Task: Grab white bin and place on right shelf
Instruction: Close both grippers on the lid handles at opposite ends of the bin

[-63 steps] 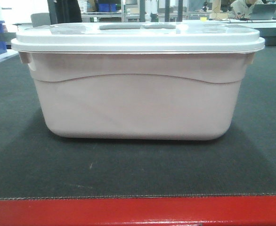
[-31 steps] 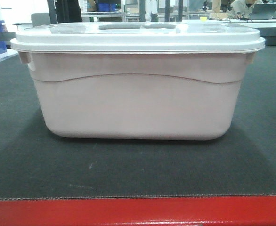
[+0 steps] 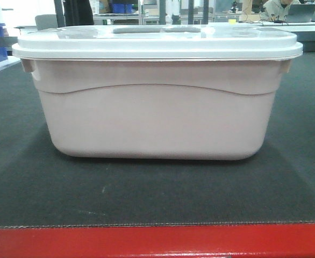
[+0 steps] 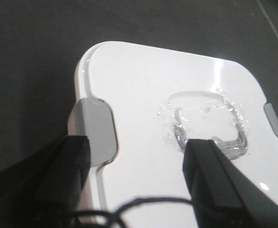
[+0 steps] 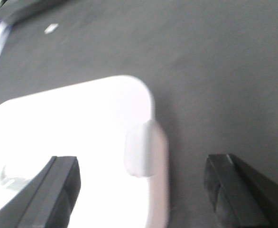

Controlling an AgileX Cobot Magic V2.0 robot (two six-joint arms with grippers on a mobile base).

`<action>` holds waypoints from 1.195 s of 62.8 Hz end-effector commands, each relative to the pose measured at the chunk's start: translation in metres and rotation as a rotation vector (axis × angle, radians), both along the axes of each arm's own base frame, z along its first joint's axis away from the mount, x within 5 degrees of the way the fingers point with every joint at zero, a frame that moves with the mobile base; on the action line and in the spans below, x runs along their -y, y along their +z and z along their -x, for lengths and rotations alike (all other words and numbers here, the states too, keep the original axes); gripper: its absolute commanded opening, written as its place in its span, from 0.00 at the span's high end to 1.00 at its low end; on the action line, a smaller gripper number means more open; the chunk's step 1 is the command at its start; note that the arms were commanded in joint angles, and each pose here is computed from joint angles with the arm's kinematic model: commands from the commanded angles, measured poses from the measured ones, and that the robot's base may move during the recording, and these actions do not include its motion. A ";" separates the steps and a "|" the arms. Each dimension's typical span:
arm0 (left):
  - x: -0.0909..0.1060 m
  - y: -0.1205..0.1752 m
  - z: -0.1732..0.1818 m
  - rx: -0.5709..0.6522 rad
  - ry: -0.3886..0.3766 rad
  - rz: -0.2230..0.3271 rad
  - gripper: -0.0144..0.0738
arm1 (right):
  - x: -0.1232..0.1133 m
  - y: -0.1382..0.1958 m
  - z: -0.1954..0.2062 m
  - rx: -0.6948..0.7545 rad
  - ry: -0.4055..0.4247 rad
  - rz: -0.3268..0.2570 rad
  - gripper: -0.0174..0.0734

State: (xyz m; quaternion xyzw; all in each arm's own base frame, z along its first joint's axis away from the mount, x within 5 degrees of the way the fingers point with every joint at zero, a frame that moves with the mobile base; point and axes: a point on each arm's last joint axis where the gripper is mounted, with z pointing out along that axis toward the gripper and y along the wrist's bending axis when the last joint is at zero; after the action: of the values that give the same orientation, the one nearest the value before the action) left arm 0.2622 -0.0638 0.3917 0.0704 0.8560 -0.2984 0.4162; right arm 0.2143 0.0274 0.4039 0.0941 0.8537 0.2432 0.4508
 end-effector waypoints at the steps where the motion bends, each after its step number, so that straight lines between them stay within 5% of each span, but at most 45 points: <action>1: -0.002 0.021 -0.006 0.064 -0.040 0.106 0.45 | -0.010 0.019 -0.008 0.062 0.101 -0.067 0.11; 14: -0.042 0.007 -0.037 0.038 -0.205 0.426 0.45 | -0.014 0.013 -0.037 0.003 0.307 -0.221 0.11; 18: -0.055 -0.005 -0.046 0.002 -0.216 0.460 0.45 | -0.006 0.010 -0.045 0.011 0.359 -0.285 0.11; 31: -0.059 -0.034 -0.065 -0.082 -0.251 0.484 0.45 | 0.032 -0.004 -0.065 0.055 0.501 -0.486 0.11; 48: -0.046 -0.063 -0.082 -0.165 -0.298 0.475 0.46 | 0.065 -0.051 -0.101 -0.019 0.432 -0.508 0.11; 66: -0.034 -0.087 -0.093 -0.243 -0.326 0.478 0.45 | 0.050 -0.085 -0.119 -0.146 0.489 -0.505 0.11; 75: -0.034 -0.089 -0.093 -0.247 -0.325 0.479 0.31 | 0.036 -0.087 -0.120 -0.160 0.530 -0.505 0.11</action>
State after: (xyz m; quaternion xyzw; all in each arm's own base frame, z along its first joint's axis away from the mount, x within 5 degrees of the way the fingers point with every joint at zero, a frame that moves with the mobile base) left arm 0.3667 -0.0214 0.2686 0.0253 0.8230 -0.5084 0.2521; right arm 0.3474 -0.0250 0.2862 0.0645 0.8255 0.4916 0.2697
